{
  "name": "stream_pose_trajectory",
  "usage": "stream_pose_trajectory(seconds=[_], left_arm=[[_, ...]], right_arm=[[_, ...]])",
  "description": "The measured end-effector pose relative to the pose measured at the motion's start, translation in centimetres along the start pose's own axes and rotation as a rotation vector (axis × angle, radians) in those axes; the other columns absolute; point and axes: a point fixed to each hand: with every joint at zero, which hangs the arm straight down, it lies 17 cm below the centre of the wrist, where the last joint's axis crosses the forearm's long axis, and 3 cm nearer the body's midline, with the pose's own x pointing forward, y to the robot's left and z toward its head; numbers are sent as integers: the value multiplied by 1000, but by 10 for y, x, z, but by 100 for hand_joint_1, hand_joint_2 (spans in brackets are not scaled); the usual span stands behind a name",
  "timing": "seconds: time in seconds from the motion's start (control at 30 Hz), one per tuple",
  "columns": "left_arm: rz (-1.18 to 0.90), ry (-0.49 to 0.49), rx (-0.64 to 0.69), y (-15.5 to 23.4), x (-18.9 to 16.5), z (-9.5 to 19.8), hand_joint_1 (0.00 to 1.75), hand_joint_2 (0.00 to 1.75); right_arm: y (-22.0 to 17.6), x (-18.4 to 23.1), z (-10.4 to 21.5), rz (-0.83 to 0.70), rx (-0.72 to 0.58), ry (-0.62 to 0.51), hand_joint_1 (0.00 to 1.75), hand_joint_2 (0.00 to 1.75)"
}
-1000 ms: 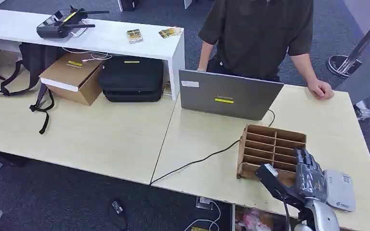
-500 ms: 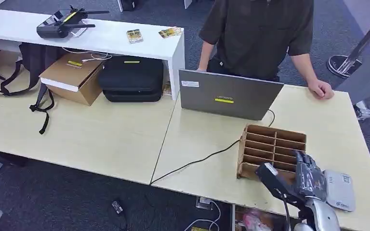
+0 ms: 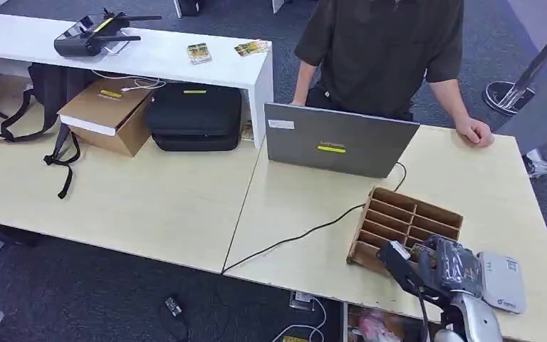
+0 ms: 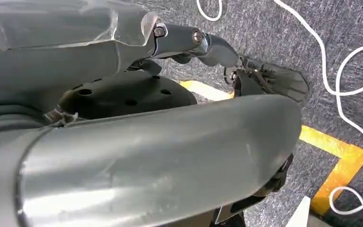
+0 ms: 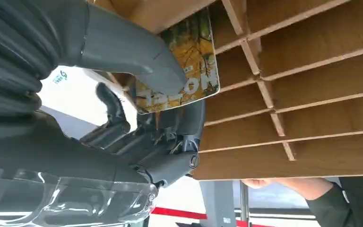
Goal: Pass the card to the sensor for recognition and then transmit it.
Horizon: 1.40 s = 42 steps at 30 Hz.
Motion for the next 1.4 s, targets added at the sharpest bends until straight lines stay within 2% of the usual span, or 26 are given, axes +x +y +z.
stream_pose_trajectory(seconds=[0.63,0.7,1.03,1.2,1.4], left_arm=[[-10,-1,0,0,0,0,0,0],[-9,-1,0,0,0,0,0,0],[7,1,0,0,0,0,0,0],[17,2,-1,-1,0,0,0,0],[17,2,-1,-1,0,0,0,0]], right_arm=[[-9,1,3,20,-38,-7,175,175],[-19,1,3,45,-70,-9,175,175],[-143,-1,-14,155,-342,-56,175,175],[-175,3,-16,169,-416,-71,175,175],[-182,4,-17,173,-433,-73,175,175]])
